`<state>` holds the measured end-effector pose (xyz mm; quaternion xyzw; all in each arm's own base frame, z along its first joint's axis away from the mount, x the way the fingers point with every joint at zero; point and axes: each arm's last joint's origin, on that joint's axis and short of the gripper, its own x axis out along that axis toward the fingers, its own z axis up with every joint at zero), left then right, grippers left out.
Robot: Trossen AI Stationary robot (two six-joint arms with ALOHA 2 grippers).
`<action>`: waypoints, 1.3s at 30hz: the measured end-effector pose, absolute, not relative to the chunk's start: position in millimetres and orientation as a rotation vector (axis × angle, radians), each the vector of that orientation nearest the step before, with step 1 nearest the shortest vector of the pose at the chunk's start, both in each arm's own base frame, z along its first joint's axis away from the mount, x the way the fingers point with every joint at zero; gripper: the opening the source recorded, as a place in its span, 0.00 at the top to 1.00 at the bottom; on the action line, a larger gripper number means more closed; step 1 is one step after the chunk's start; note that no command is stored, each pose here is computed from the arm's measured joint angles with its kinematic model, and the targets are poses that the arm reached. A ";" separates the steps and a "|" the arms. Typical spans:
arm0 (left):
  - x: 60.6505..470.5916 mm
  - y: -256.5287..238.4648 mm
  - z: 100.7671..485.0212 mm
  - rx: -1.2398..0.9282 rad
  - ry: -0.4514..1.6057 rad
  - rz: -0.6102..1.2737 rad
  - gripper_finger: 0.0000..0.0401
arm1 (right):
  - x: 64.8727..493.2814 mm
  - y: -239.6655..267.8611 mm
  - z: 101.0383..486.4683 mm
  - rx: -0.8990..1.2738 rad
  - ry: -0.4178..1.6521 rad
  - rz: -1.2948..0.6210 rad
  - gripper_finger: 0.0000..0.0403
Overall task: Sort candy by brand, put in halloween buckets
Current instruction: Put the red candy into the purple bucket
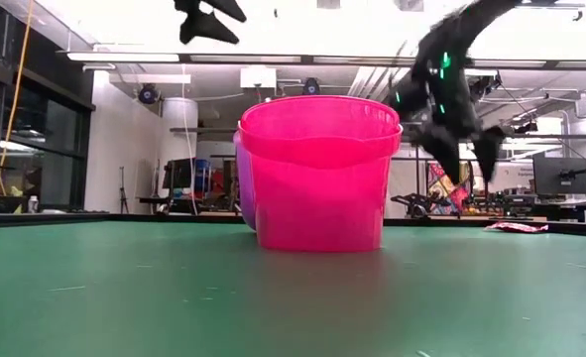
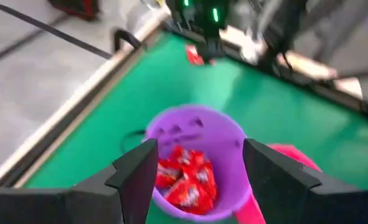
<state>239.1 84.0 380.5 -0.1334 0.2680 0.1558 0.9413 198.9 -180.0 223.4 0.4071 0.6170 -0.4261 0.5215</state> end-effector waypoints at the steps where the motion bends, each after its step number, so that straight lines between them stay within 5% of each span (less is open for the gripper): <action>1: 234.4 84.1 384.8 -0.282 0.522 0.347 0.44 | 191.8 -188.5 212.8 0.987 1.529 -1.030 0.21; 14: 202.7 81.1 405.5 -0.349 0.390 0.577 0.44 | 162.6 -236.0 135.8 0.944 1.850 -0.928 0.27; 18: 200.8 80.3 402.1 -0.377 0.424 0.591 0.44 | 165.5 -238.5 127.4 0.895 1.909 -0.878 0.45; 24: 203.6 73.3 404.0 -0.350 0.411 0.567 0.44 | 167.4 -233.4 124.3 0.824 1.981 -0.761 0.92; 26: 204.7 70.3 405.3 -0.322 0.404 0.559 0.44 | 169.8 -230.9 130.7 0.796 1.962 -0.736 0.96; 31: 204.7 63.6 401.0 -0.265 0.374 0.569 0.44 | 179.4 -214.3 186.0 0.750 1.758 -0.734 0.98; 39: 188.7 52.0 353.8 -0.343 0.152 0.457 0.44 | 211.0 -150.9 292.2 0.856 0.991 -0.496 0.99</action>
